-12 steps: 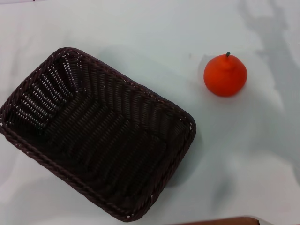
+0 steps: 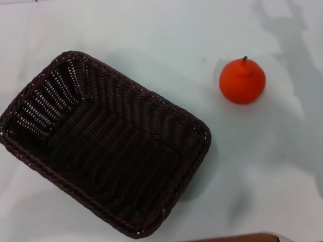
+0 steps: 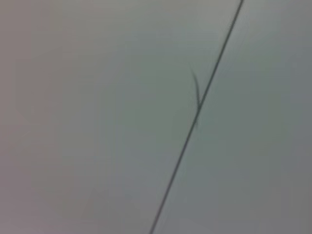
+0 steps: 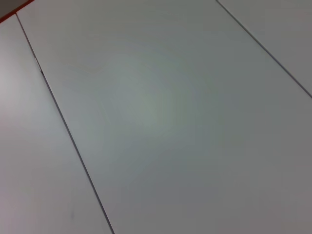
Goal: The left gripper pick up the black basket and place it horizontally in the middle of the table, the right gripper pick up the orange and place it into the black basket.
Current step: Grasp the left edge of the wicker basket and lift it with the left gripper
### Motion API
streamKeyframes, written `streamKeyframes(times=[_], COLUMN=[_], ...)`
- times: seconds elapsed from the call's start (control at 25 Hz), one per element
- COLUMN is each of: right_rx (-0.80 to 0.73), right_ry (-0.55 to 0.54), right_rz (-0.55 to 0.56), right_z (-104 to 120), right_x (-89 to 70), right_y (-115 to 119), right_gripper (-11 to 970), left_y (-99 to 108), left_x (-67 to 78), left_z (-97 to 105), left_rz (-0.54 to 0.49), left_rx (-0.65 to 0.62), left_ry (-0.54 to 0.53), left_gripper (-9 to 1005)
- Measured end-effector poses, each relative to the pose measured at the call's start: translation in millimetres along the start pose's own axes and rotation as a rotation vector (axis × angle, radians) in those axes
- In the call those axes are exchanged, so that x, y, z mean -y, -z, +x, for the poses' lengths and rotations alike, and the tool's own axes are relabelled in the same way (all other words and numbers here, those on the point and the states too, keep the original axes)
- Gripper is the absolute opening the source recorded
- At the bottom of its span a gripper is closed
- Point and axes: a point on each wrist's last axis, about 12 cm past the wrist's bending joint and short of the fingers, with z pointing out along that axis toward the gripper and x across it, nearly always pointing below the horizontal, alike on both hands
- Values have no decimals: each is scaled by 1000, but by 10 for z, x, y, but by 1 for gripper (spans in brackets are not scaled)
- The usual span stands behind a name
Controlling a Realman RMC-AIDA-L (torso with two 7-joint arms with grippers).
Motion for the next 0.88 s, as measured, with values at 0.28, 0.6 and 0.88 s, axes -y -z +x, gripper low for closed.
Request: streamKeyframes(times=[0.28,0.6,0.88], right_rx=[-17,-20,-23], right_ry=[2,5,-5], right_rz=[19,25,38], right_z=[42,54,58], right_x=[-5,-9,-2], right_y=[-8,-21,-50], right_gripper=[930,930,929], left_y=[-72,-325,-782], left_x=[-81,153,653], left_z=[-662,-1386,-1460], left_rz=[207,317,289], left_rx=[-263,-675,-1016], left_ry=[-111,-253,-446], left_gripper=[803,796,802])
